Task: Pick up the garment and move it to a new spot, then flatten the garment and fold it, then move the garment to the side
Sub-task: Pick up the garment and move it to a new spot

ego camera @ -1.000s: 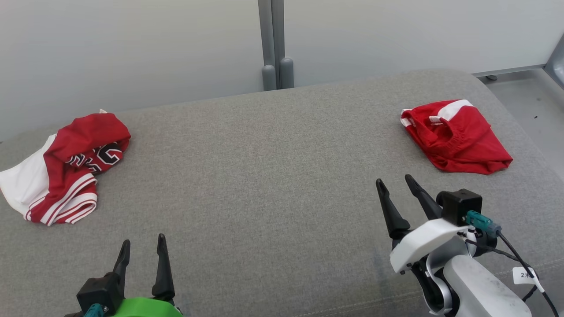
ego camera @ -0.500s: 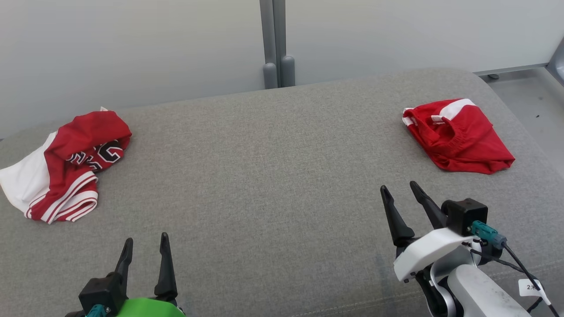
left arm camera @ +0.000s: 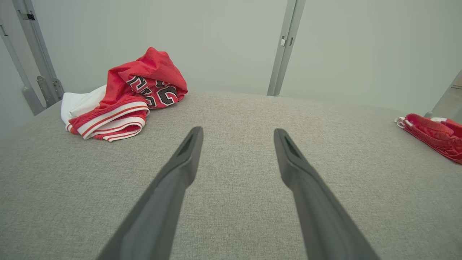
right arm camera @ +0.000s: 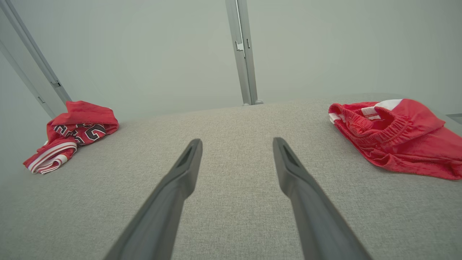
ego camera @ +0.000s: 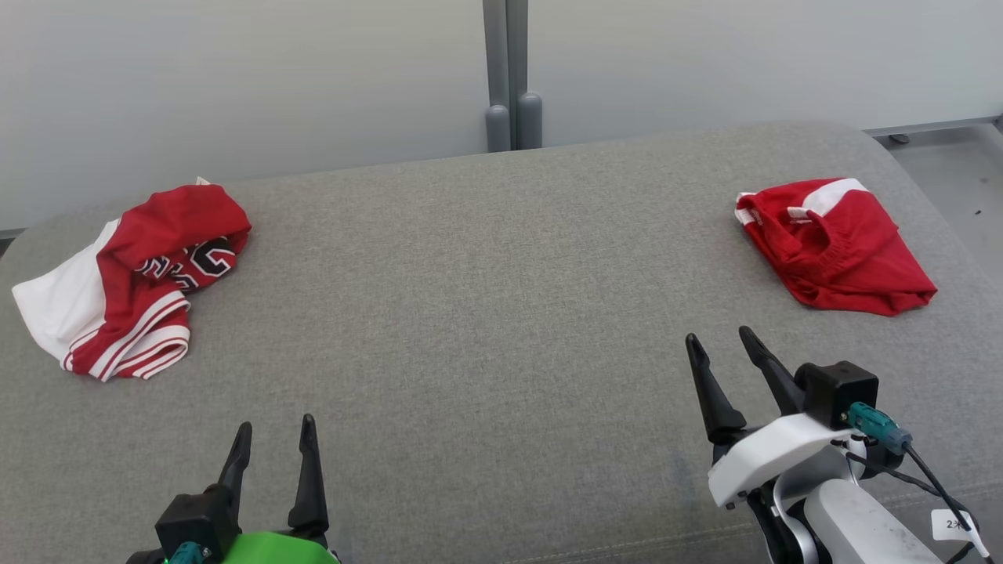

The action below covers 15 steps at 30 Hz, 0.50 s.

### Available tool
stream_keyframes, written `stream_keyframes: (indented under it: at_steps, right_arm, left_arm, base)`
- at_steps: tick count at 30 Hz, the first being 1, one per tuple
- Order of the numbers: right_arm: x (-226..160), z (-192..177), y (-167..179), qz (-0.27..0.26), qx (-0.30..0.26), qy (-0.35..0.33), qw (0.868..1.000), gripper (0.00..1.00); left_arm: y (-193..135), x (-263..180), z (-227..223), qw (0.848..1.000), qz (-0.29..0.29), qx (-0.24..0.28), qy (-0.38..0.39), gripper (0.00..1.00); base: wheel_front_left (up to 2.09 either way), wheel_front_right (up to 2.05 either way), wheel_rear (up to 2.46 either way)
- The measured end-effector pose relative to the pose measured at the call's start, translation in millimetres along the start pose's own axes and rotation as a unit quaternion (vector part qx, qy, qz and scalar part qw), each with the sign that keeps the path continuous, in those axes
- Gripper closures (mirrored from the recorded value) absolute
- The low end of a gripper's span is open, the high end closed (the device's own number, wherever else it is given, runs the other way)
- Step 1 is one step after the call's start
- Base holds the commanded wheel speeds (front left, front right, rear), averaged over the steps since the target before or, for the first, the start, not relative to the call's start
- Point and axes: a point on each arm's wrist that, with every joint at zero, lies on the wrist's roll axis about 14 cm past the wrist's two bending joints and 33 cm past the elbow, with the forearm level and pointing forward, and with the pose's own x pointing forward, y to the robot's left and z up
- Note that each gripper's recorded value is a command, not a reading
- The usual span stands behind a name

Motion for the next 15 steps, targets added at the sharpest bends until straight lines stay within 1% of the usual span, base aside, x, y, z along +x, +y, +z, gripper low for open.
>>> stream_keyframes:
  at_steps: [4, 8, 11, 15]
  right_arm:
    - [4.5, 1.2, 4.9, 0.009, -0.002, -0.002, 1.0, 0.0]
    - [9.4, -0.8, 15.5, 0.026, -0.002, 0.001, 1.0, 0.0]
    - [14.3, -2.5, 27.6, 0.046, -0.004, 0.004, 0.999, 0.0]
    - [19.5, -7.4, 52.4, 0.083, -0.004, 0.01, 0.996, 0.0]
  left_arm:
    - [4.1, -3.3, 0.3, 1.0, 0.007, 0.001, -0.001, 0.0]
    - [15.0, -8.0, 3.3, 1.0, 0.025, 0.001, -0.006, 0.0]
    - [29.5, -12.7, 9.9, 0.999, 0.049, 0.003, -0.017, 0.0]
    - [53.6, -21.6, 20.5, 0.996, 0.088, 0.005, -0.034, 0.0]
  base:
    - [0.0, 0.0, 0.0]
    - [0.0, 0.0, 0.0]
    - [0.0, 0.0, 0.0]
    - [0.0, 0.0, 0.0]
